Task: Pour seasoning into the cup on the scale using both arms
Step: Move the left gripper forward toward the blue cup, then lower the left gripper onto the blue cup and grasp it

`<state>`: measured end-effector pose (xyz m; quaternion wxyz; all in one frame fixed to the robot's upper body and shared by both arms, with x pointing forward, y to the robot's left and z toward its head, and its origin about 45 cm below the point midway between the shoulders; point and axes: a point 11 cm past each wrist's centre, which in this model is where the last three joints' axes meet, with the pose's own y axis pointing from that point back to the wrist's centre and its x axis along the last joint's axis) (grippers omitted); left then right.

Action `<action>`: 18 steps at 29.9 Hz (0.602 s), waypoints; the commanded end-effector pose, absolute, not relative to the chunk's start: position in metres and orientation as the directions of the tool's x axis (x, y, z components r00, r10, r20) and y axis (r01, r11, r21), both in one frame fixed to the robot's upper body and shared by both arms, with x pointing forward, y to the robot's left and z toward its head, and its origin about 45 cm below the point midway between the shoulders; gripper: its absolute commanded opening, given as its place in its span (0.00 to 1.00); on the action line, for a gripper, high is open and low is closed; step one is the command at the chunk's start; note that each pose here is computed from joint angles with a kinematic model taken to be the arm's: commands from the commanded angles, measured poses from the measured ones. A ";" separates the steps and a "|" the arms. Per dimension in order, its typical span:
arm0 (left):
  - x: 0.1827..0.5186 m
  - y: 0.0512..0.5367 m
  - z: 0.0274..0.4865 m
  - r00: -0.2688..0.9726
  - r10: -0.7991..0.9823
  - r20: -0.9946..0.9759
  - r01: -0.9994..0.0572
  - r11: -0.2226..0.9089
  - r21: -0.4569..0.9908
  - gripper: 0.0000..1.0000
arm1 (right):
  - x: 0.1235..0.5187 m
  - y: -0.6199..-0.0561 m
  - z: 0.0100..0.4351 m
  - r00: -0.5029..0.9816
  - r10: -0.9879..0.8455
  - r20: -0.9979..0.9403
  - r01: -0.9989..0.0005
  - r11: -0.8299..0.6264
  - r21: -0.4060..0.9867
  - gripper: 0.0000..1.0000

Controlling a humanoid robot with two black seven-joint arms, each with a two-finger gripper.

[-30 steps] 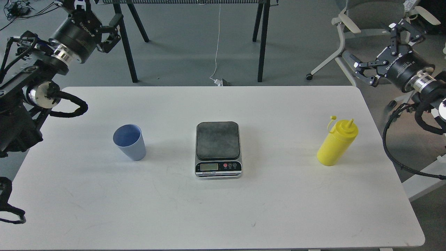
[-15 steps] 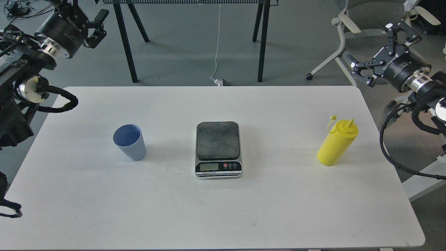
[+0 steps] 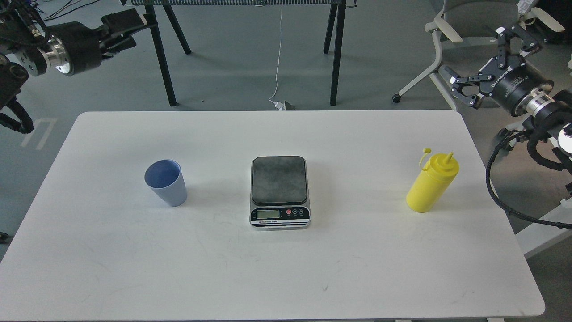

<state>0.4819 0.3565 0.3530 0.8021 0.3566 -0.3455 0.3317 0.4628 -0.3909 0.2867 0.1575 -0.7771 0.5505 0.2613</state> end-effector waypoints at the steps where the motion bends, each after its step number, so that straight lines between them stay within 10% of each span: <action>1: 0.468 0.339 0.361 0.533 0.054 0.844 -0.724 0.545 0.423 1.00 | 0.463 -0.399 0.286 0.237 -0.773 -0.589 -0.946 -0.321 0.040 0.99; 8: 0.439 0.313 0.320 0.533 -0.355 0.768 -0.594 0.490 0.638 1.00 | 0.464 -0.397 0.282 0.231 -0.769 -0.596 -0.947 -0.318 0.044 0.99; 18: 0.421 0.338 0.264 0.639 -0.447 0.626 -0.500 0.376 0.780 1.00 | 0.464 -0.395 0.281 0.231 -0.766 -0.600 -0.946 -0.320 0.044 0.99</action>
